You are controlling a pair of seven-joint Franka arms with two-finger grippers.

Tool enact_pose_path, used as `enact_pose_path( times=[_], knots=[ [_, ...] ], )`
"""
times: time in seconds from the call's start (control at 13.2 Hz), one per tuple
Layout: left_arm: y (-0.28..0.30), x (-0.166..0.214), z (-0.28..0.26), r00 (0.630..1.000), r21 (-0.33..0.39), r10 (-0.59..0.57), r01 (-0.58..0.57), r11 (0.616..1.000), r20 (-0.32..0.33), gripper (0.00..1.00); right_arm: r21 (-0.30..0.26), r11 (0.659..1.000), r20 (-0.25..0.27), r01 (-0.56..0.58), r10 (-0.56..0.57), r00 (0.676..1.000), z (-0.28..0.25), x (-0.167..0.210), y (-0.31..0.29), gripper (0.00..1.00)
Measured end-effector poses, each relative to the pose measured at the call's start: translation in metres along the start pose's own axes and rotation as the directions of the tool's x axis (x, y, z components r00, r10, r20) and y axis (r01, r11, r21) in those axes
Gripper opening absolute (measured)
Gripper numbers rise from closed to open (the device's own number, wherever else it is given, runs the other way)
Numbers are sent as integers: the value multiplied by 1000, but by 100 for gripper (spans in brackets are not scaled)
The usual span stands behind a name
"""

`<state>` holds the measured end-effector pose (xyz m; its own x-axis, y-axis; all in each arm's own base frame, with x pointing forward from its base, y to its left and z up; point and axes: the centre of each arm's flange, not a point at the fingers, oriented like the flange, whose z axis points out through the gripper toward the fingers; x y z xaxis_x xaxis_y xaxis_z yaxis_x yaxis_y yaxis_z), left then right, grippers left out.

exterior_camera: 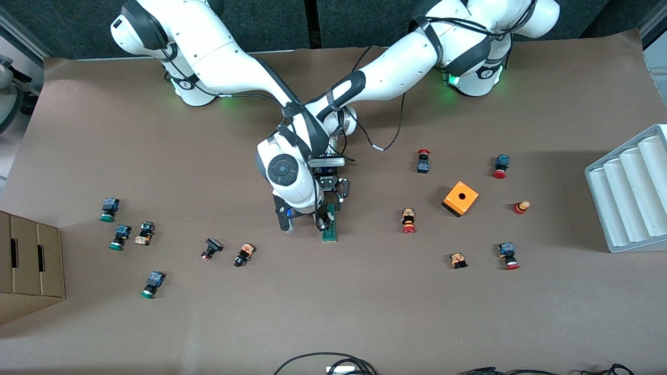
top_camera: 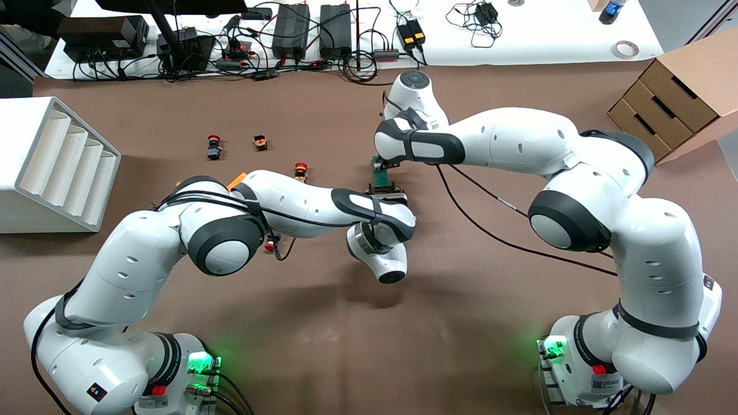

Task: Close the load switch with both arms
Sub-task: 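Flip the white lever over toward the switch's far end with the right gripper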

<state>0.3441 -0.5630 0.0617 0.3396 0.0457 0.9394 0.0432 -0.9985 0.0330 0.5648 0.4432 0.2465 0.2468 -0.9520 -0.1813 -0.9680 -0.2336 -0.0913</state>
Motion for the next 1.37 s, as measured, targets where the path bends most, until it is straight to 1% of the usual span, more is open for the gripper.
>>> enact_pose_path(
  times=[0.15, 1.37],
  knots=[
    [0, -1, -1, 1000, 0, 2, -2, 1000, -2, 77, 11, 1000, 0, -8, 8, 1000, -2, 8, -6, 26],
    [0, -1, -1, 1000, -1, 3, -3, 1000, -3, 77, 50, 999, 5, -17, 17, 1000, 4, 13, -29, 23]
  ],
)
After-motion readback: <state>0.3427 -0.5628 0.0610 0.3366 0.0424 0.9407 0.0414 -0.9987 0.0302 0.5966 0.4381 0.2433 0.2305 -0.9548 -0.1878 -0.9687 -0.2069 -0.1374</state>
